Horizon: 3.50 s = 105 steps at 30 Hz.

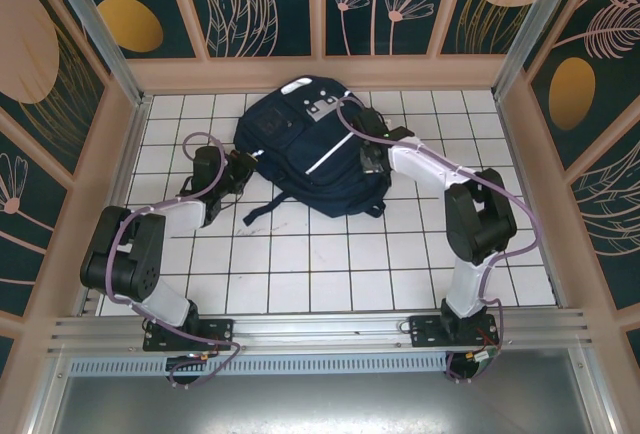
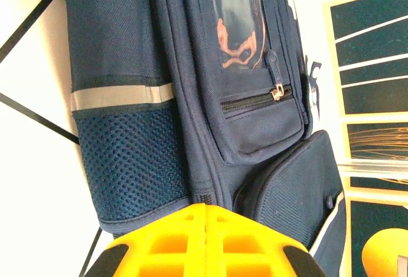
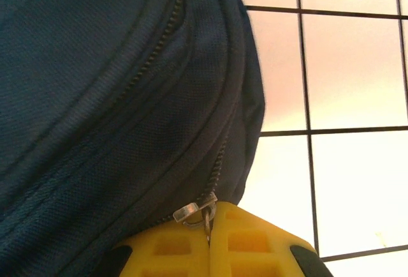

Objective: Pack the student bag

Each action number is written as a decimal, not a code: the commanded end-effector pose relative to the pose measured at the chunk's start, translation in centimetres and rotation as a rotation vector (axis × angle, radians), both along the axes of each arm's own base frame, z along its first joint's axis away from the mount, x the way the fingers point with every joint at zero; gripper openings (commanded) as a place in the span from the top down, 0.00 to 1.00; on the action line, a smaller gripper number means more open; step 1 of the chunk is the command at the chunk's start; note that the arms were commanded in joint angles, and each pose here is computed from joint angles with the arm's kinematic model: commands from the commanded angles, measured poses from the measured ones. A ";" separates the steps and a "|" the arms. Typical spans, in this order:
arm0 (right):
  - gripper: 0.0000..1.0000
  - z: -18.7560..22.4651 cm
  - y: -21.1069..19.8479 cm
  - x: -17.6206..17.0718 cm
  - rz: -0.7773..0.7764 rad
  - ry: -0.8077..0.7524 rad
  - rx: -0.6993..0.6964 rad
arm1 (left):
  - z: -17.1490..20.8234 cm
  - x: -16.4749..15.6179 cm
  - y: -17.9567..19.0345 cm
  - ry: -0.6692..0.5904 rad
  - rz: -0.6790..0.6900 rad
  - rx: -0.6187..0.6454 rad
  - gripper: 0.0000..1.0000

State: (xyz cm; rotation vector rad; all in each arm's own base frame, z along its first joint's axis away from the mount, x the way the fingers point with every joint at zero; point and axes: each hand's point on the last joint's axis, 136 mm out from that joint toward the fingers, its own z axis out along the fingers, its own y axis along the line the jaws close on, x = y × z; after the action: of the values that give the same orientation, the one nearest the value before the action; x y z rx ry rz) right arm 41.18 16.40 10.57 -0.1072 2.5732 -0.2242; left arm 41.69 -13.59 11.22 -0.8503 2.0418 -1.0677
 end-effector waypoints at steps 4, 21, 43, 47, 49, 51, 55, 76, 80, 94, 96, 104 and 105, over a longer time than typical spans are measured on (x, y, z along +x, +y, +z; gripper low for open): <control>1.00 2.2 9.6 -7.3 0.315 0.096 0.261 | 1.4 -1.1 0.6 -0.001 -0.018 0.085 0.78; 1.00 4.3 25.1 -15.0 0.677 0.186 0.678 | 0.3 -11.8 3.1 0.218 0.094 0.107 0.42; 1.00 4.0 27.0 -16.4 0.771 0.234 0.653 | -0.1 -10.1 -0.8 0.229 0.043 -0.113 0.50; 1.00 3.4 25.7 -17.3 0.752 0.246 0.601 | -0.8 -10.0 -0.9 0.231 0.056 -0.140 0.64; 1.00 2.9 24.6 -17.0 0.716 0.239 0.554 | -1.2 -10.0 -0.7 0.236 0.068 -0.132 0.75; 1.00 2.3 23.2 -16.2 0.657 0.215 0.481 | -1.3 -10.0 -0.3 0.234 0.084 -0.119 0.87; 1.00 0.4 18.2 -14.3 0.491 0.176 0.245 | -1.2 -9.8 0.4 0.218 0.103 -0.063 1.00; 1.00 -0.4 5.1 2.2 0.155 0.026 -0.085 | -1.2 -10.2 1.1 0.209 0.105 -0.005 1.00; 1.00 -0.2 5.5 3.8 0.181 0.028 -0.066 | -1.5 -10.4 1.3 0.217 0.110 0.005 1.00; 1.00 1.6 3.8 -3.6 0.383 0.140 0.129 | -1.1 -10.0 0.8 0.201 0.027 0.096 1.00; 1.00 1.7 3.6 -6.0 0.387 0.160 0.173 | -1.1 -9.7 0.6 0.198 0.017 0.104 1.00; 1.00 0.7 -0.8 -6.8 0.242 0.128 0.085 | -1.5 -9.0 0.3 0.205 -0.001 0.134 1.00; 1.00 0.3 -0.7 -6.4 0.239 0.136 0.085 | -1.5 -9.0 0.2 0.204 -0.005 0.131 1.00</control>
State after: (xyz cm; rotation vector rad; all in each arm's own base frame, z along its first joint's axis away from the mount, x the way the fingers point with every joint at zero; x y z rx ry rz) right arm 34.40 17.87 13.15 -0.4715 2.6067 0.1424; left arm 31.82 -14.73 9.41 -0.9228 2.2811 -0.9639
